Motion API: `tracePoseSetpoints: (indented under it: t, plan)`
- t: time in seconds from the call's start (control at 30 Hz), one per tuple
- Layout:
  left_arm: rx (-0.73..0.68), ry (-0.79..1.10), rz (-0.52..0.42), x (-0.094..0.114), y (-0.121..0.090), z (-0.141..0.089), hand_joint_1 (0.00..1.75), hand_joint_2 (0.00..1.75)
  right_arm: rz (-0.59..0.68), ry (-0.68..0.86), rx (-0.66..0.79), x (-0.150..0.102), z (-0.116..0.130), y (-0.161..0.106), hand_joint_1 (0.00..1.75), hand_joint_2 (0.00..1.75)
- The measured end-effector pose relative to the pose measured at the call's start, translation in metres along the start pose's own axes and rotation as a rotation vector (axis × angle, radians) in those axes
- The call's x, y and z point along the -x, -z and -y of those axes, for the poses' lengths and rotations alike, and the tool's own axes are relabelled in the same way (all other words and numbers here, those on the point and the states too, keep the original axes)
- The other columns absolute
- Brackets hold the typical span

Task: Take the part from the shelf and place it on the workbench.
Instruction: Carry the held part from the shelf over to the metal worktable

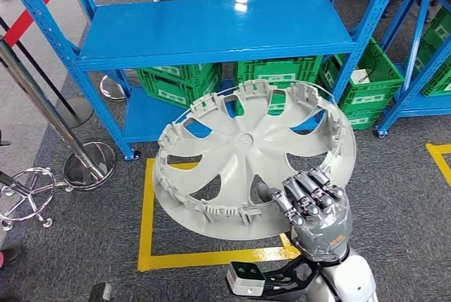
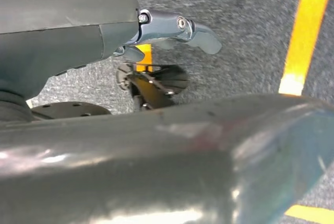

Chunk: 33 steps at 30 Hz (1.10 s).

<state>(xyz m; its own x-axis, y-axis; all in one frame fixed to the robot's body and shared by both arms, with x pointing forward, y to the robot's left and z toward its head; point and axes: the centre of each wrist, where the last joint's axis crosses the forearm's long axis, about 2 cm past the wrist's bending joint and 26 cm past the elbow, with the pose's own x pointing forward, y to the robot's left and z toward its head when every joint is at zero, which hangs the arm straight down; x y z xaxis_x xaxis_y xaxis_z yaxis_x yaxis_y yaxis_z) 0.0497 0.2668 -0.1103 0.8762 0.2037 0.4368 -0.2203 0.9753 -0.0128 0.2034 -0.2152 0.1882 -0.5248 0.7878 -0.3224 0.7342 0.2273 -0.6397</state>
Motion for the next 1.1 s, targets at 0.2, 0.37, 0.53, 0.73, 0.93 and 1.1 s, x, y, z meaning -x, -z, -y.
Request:
tracePoseSetpoints:
  t: [0.2, 0.37, 0.53, 0.73, 0.93, 1.1]
  plan:
    - [0.001, 0.010, 0.011, -0.006, 0.002, 0.001, 0.00, 0.00, -0.012, -0.014, 0.006, 0.002, 0.005, -0.001, 1.75, 1.75]
    - [0.004, 0.016, 0.019, -0.010, 0.003, 0.002, 0.00, 0.00, -0.016, -0.018, 0.007, 0.002, 0.008, -0.002, 1.75, 1.75]
    - [0.005, 0.018, 0.023, -0.012, 0.004, 0.004, 0.00, 0.00, -0.020, -0.025, 0.012, 0.003, 0.010, -0.002, 1.75, 1.75]
    - [0.002, 0.027, 0.021, -0.012, 0.004, 0.004, 0.00, 0.00, -0.034, -0.034, 0.015, 0.003, 0.015, -0.004, 1.75, 1.75]
    - [0.012, 0.060, 0.017, -0.013, 0.004, 0.008, 0.00, 0.00, -0.050, -0.038, -0.009, -0.001, 0.024, -0.015, 1.75, 1.75]
    - [0.008, 0.116, 0.039, -0.018, 0.005, 0.012, 0.00, 0.00, -0.072, -0.042, -0.032, -0.005, 0.036, -0.025, 1.75, 1.75]
